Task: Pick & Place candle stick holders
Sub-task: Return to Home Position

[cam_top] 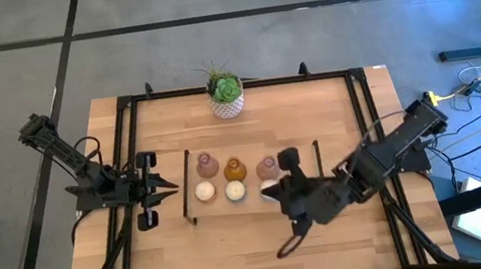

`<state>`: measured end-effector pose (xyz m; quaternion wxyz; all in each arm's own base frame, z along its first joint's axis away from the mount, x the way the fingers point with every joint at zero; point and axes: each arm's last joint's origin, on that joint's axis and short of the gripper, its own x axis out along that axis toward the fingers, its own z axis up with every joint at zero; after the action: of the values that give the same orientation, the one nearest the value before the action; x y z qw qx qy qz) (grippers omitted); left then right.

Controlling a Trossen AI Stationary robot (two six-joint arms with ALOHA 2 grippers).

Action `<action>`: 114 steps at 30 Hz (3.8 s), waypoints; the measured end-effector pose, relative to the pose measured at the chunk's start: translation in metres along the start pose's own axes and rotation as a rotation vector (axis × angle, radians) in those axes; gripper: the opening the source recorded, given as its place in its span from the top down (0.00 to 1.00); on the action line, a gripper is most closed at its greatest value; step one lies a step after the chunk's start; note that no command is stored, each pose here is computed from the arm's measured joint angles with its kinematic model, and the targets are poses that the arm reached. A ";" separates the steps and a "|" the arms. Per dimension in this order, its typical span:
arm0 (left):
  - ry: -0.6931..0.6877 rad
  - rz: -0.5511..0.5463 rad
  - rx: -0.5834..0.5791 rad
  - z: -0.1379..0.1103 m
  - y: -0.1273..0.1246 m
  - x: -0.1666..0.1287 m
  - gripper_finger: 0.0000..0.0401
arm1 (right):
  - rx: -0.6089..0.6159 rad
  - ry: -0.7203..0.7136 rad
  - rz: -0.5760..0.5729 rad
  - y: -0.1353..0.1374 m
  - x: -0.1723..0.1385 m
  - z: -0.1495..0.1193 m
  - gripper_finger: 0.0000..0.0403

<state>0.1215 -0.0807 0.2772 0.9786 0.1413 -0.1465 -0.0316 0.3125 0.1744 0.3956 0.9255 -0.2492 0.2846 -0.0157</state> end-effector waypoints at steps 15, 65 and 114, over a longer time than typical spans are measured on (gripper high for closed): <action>0.000 0.008 -0.004 0.000 0.000 0.000 0.91 | 0.197 -0.184 0.145 0.024 0.006 -0.072 1.00; 0.011 0.025 0.002 0.000 0.001 0.000 0.91 | 0.406 -0.633 0.167 -0.021 -0.056 -0.261 1.00; 0.019 0.022 0.006 -0.001 0.000 0.000 0.91 | 0.580 -0.543 -0.038 -0.031 -0.033 -0.340 1.00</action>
<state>0.1218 -0.0801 0.2764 0.9797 0.1429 -0.1390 -0.0193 0.1063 -0.0011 0.1846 0.9987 0.0223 0.0087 -0.0459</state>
